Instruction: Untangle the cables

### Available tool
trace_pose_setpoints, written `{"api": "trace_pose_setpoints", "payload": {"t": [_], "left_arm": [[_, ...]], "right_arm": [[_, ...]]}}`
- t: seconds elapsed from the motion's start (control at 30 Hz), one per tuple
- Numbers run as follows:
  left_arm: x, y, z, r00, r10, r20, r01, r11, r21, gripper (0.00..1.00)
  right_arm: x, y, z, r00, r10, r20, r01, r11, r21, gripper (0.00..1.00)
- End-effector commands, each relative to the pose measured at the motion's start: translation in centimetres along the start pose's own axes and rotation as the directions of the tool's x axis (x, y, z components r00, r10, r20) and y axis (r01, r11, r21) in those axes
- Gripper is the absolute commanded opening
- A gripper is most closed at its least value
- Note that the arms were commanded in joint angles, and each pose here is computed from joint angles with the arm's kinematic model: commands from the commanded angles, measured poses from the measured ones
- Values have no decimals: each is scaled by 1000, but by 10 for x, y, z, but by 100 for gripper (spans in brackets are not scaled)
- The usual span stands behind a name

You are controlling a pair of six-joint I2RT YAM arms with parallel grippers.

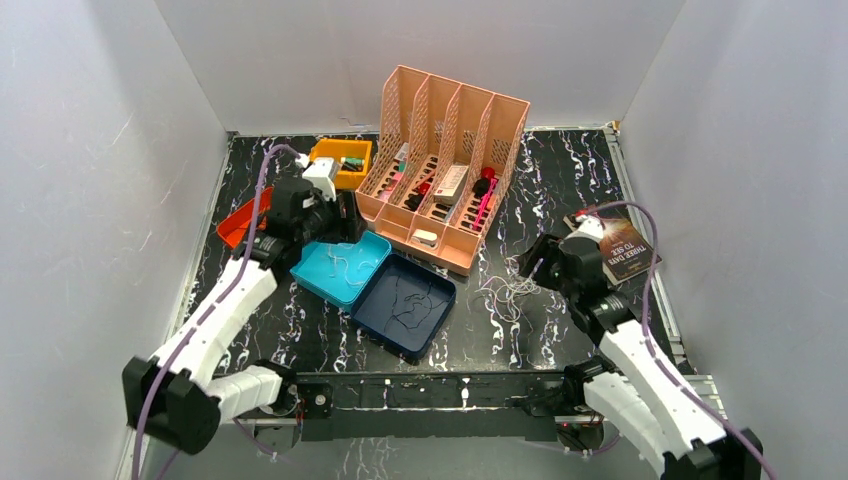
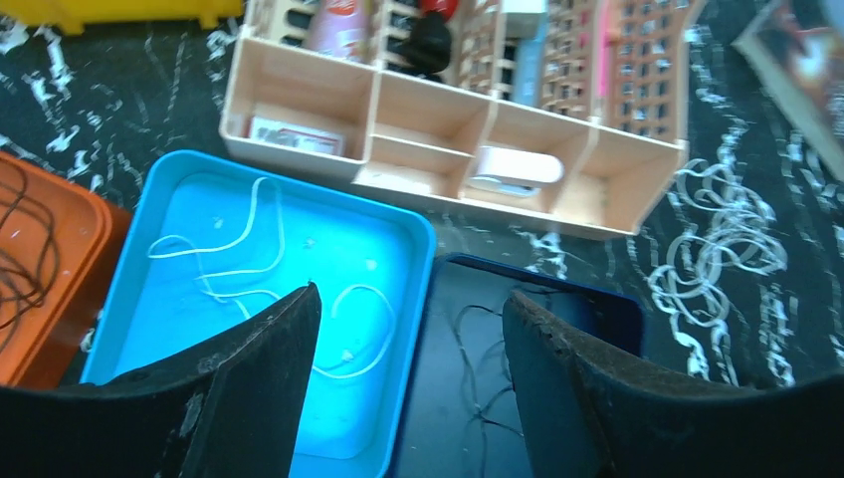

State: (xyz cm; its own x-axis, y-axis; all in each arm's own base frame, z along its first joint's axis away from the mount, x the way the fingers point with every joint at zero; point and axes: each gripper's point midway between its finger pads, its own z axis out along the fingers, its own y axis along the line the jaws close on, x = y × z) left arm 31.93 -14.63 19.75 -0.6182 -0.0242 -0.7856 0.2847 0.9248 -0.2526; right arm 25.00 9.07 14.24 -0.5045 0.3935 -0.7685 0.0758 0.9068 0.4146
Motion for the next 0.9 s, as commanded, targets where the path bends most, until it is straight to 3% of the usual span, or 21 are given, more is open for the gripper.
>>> {"api": "trace_pose_setpoints", "payload": {"t": [0.0,0.13,0.33,0.47,0.63,0.73,0.87], "left_arm": [[3,-31,-24,997,-18,71,10,994,108,66],[12,-54,-32,995,24,96,-37,989,143,66],[22,-130,-20,980,155,128,-188,930,314,67],[33,-190,-5,940,260,222,-335,830,446,67],[51,-247,22,897,342,280,-442,682,583,66],[70,-269,40,887,403,227,-445,612,654,66],[92,-287,65,866,471,166,-438,557,705,65]], "right_arm": [[3,28,5,992,-42,-117,31,995,-92,68],[7,36,7,983,-68,-168,48,992,-120,68],[-5,14,4,996,10,-91,-8,1000,15,73],[-16,13,-8,995,100,-19,-99,995,20,75],[-40,31,-36,977,179,116,-162,976,-145,75],[-55,41,-55,963,183,197,-132,960,-246,75],[-64,39,-70,951,181,251,-112,958,-265,74]]}}
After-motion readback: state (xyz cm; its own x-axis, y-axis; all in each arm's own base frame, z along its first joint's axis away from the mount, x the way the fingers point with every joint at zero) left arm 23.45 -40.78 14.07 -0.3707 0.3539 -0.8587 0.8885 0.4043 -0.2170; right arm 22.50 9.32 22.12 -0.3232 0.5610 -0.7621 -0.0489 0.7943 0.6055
